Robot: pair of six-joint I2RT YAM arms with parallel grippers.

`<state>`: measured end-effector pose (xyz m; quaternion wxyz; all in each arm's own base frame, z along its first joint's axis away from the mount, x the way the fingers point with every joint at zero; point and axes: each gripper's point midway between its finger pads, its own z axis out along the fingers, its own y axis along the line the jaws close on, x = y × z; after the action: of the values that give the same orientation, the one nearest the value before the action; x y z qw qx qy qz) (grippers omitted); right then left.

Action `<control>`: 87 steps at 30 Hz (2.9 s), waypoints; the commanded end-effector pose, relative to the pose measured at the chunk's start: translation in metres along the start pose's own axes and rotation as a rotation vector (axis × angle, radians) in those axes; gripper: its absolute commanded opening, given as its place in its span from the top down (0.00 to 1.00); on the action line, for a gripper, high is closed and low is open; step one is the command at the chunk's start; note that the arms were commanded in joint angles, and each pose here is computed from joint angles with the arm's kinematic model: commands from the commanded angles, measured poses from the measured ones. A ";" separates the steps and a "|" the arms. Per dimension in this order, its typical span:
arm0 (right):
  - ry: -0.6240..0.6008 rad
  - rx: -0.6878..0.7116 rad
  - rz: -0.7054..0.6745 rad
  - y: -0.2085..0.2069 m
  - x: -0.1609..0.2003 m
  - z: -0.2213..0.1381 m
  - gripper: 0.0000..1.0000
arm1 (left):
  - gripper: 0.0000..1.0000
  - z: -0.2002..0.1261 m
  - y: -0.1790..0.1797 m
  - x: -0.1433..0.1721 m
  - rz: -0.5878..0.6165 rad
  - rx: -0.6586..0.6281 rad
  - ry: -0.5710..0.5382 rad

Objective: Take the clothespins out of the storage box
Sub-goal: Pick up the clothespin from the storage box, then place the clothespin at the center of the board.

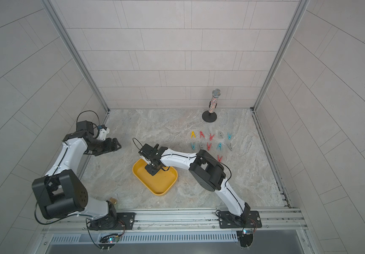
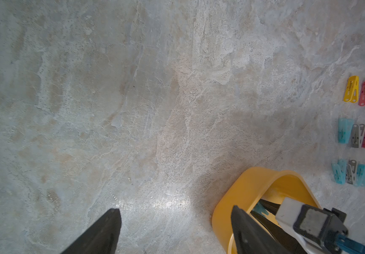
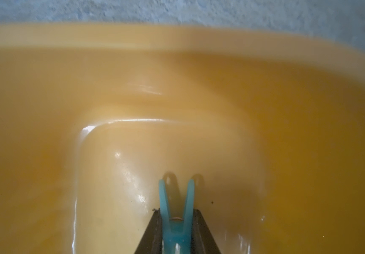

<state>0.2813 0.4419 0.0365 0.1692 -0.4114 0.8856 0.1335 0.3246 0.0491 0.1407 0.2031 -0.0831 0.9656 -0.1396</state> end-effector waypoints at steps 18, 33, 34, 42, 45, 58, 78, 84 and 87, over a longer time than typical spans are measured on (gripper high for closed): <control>-0.242 -0.028 0.147 -0.012 -0.018 -0.141 0.89 | 0.14 0.010 0.001 0.008 -0.013 0.017 0.039; -0.163 0.217 0.581 -0.154 0.111 -0.173 0.89 | 0.14 0.013 0.001 0.008 -0.018 0.023 0.048; -0.152 0.242 0.616 -0.164 0.124 -0.175 0.89 | 0.14 0.013 0.001 0.008 -0.018 0.022 0.048; -0.033 0.407 0.804 -0.218 0.204 -0.183 0.89 | 0.14 0.014 0.000 0.008 -0.020 0.029 0.051; 0.029 0.461 0.859 -0.236 0.229 -0.187 0.89 | 0.14 0.014 0.000 0.008 -0.021 0.032 0.050; 0.206 0.643 0.978 -0.296 0.284 -0.188 0.87 | 0.14 0.012 -0.001 0.008 -0.020 0.032 0.046; 0.339 0.721 0.965 -0.332 0.302 -0.152 0.74 | 0.14 0.012 0.000 0.009 -0.020 0.028 0.047; 0.308 0.710 0.969 -0.329 0.296 -0.157 0.53 | 0.14 0.012 -0.001 0.009 -0.019 0.030 0.047; 0.279 0.714 0.968 -0.327 0.290 -0.168 0.50 | 0.14 0.011 -0.001 0.008 -0.018 0.031 0.042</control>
<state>0.3341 -0.0255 0.0284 0.0972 0.1046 0.9752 -0.1693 0.3240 0.0452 0.1289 0.1850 -0.0857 0.9666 -0.1551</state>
